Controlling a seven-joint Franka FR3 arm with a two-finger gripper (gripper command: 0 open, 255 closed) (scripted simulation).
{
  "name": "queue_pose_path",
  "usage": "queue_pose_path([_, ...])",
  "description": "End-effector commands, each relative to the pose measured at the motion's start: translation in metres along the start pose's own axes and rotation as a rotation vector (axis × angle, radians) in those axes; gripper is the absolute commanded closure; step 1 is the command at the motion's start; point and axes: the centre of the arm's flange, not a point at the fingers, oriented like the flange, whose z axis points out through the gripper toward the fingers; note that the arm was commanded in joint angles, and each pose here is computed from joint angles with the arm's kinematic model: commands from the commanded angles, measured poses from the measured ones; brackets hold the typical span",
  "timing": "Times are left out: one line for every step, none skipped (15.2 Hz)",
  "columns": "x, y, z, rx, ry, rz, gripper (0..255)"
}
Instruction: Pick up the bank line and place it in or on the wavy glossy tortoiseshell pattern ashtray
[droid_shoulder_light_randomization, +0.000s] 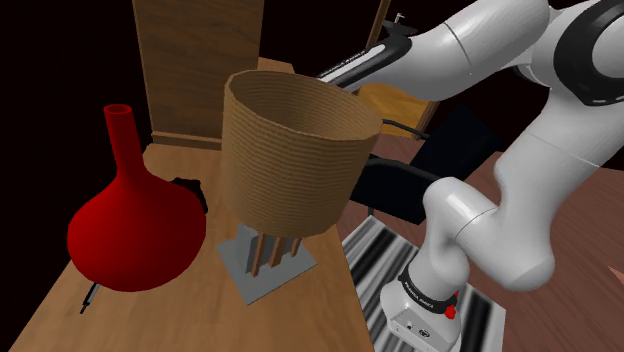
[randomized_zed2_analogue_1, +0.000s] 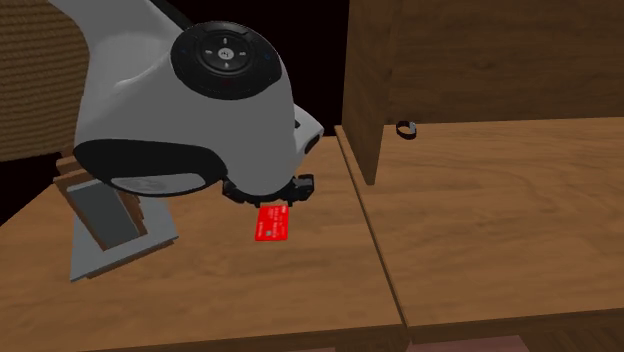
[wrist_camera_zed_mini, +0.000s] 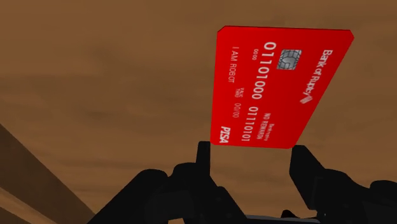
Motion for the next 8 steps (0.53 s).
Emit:
queue_pose_path([0.002, -0.002, -0.005, 0.004, -0.01, -0.001, 255])
queue_pose_path([0.004, -0.002, -0.01, 0.004, -0.01, -0.001, 255])
queue_pose_path([0.007, -0.002, -0.014, 0.004, -0.01, -0.001, 255])
queue_pose_path([0.01, -0.002, -0.019, 0.004, -0.01, -0.001, 255])
queue_pose_path([0.013, -0.002, -0.023, 0.004, -0.01, -0.001, 255])
queue_pose_path([0.016, -0.002, -0.027, 0.004, -0.01, -0.001, 255])
queue_pose_path([0.019, -0.002, -0.032, 0.004, -0.01, -0.001, 255])
queue_pose_path([0.022, -0.002, -0.036, 0.004, -0.01, -0.001, 255])
